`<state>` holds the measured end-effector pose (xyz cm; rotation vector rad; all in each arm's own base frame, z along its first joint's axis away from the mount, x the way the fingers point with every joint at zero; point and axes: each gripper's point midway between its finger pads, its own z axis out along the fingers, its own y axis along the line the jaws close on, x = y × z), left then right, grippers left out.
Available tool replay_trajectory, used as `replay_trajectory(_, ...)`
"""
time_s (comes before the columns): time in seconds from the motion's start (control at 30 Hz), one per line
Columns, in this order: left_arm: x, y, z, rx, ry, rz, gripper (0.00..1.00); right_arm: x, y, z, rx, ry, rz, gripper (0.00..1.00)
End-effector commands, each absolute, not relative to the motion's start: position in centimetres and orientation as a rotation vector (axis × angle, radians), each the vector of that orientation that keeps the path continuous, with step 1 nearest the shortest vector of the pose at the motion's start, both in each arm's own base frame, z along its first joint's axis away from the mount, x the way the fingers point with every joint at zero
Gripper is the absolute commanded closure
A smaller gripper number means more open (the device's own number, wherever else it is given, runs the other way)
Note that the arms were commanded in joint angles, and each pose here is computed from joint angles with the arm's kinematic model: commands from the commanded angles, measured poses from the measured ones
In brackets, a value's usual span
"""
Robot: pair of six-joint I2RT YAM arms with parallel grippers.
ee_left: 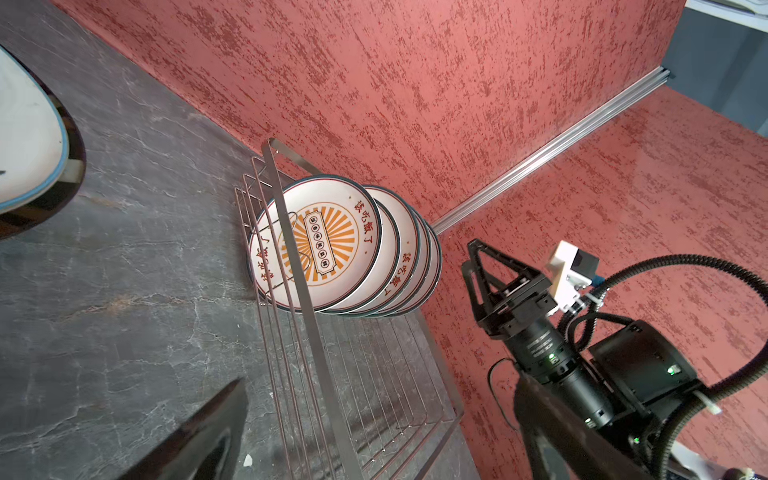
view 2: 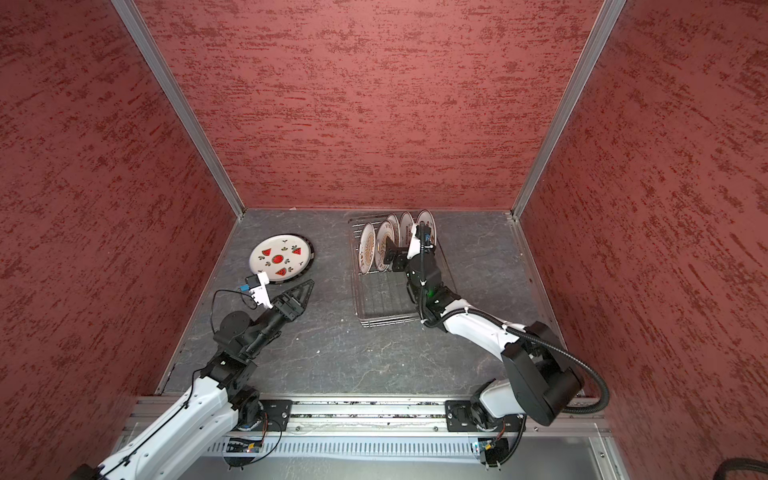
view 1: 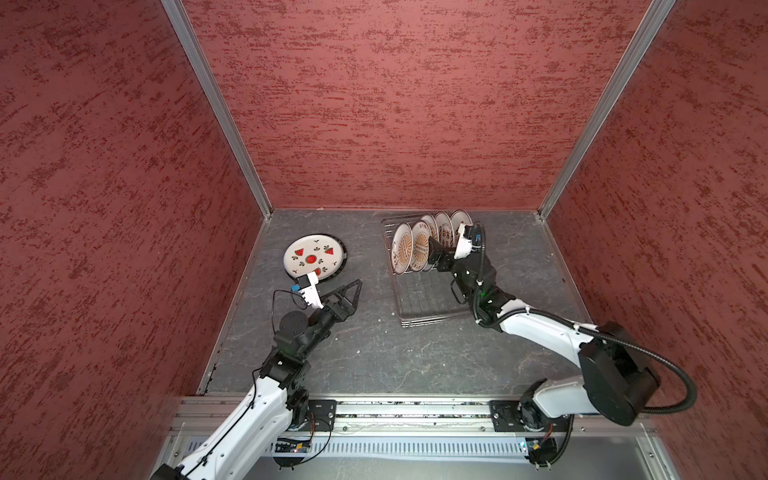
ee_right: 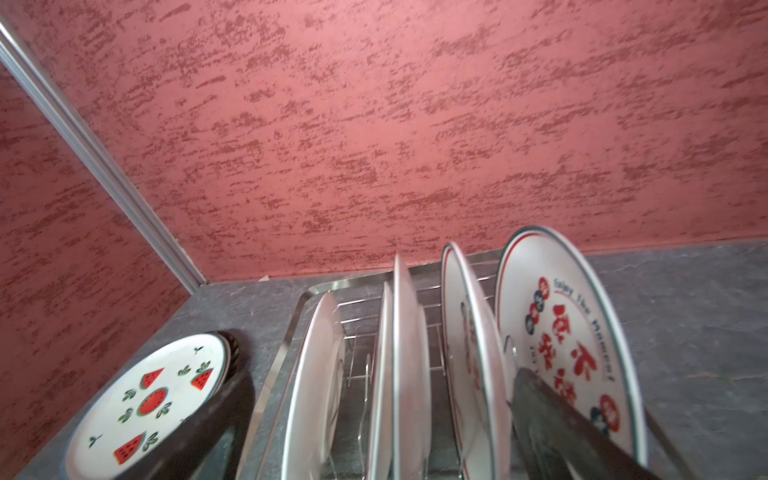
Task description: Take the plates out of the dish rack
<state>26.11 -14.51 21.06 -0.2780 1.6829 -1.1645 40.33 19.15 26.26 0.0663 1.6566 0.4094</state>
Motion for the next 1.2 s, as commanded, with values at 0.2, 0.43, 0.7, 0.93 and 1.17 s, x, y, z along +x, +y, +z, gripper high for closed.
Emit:
replay_trajectory(0.2,26.5,-16.1,20.5,-0.102,1.659,-1.159,0.01,42.2,18.4,23.9,0.032,1.822,0.382,0.23)
replay_trajectory(0.43,26.8,-17.6,19.2,-0.034,1.707,-1.171,0.01,42.0,16.5,24.2,0.067,1.829,0.266,0.27)
replay_trajectory(0.7,26.3,-20.4,19.7,0.111,1.698,-1.264,0.01,41.5,13.6,24.5,0.101,1.848,0.190,0.33)
replay_trajectory(0.93,26.5,-21.0,19.4,0.127,1.704,-1.259,0.01,42.7,10.4,24.1,0.176,1.863,0.140,0.38)
replay_trajectory(1.17,26.5,-20.8,19.5,0.128,1.701,-1.213,0.01,44.9,10.3,22.8,0.161,1.919,0.138,0.46)
